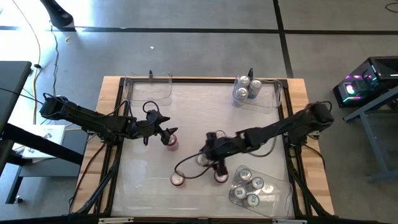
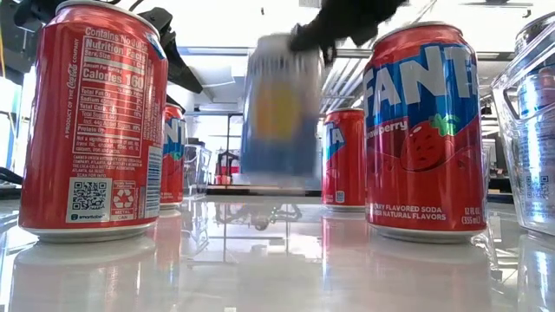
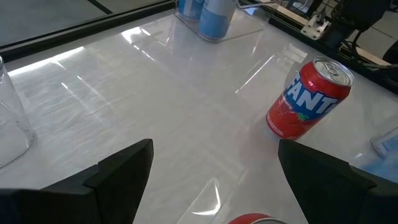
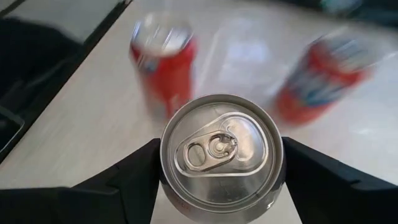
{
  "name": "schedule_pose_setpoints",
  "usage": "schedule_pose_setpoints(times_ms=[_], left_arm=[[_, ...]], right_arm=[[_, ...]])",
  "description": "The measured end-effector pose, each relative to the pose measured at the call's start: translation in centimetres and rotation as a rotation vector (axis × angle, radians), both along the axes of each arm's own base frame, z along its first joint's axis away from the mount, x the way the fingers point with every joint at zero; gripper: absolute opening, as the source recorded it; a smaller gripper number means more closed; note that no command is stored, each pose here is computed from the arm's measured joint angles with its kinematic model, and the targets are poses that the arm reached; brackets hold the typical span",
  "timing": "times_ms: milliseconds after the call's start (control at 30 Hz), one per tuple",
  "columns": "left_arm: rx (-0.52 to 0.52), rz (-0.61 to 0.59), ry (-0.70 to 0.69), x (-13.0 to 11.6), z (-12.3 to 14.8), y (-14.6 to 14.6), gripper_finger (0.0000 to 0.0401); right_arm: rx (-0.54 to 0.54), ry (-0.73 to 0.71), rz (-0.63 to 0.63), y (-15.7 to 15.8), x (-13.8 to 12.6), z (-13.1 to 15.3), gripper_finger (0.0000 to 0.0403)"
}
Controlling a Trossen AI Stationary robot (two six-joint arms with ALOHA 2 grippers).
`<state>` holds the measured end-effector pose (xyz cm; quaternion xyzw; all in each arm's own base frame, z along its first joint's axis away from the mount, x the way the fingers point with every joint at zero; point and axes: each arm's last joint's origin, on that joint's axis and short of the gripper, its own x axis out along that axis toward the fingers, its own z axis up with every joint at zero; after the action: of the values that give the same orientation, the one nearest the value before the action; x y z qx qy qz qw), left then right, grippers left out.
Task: Sort soda cans
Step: Put the blue white soda can into the top right transparent bin
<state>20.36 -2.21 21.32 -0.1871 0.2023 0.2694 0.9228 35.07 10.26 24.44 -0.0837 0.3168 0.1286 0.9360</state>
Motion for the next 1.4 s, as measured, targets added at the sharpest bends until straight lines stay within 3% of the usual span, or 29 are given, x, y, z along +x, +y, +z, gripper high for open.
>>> schedule_pose_setpoints(times_ms=[233, 367, 533, 800, 1033, 1400], left_arm=[[0.0, 0.0, 0.002, 0.0, 0.0, 0.0, 0.0342], [0.005, -0.004, 0.005, 0.0, 0.0, 0.0, 0.0342], [0.005, -0.004, 0.004, 0.0, 0.0, 0.0, 0.0342], [0.008, -0.005, 0.006, 0.0, 0.0, 0.0, 0.0342], [0.014, -0.002, 0.006, 0.0, 0.0, 0.1, 0.0342], [0.018, -0.002, 0.008, 0.0, 0.0, 0.1, 0.0342]], right_arm=[[-0.142, -0.146, -0.143, -1.9, -5.7, 7.6, 0.0275], [-0.242, -0.178, -0.369, -4.3, -9.9, 10.6, 0.0275], [-0.307, -0.131, -0.649, -8.0, -15.2, 12.2, 0.0275], [-0.228, -0.113, -1.009, -13.3, -21.3, 8.0, 0.0275], [-0.181, -0.149, -1.271, -16.5, -22.1, 3.3, 0.0275], [-0.032, -0.053, -1.268, -19.4, -21.2, -0.4, 0.0275]])
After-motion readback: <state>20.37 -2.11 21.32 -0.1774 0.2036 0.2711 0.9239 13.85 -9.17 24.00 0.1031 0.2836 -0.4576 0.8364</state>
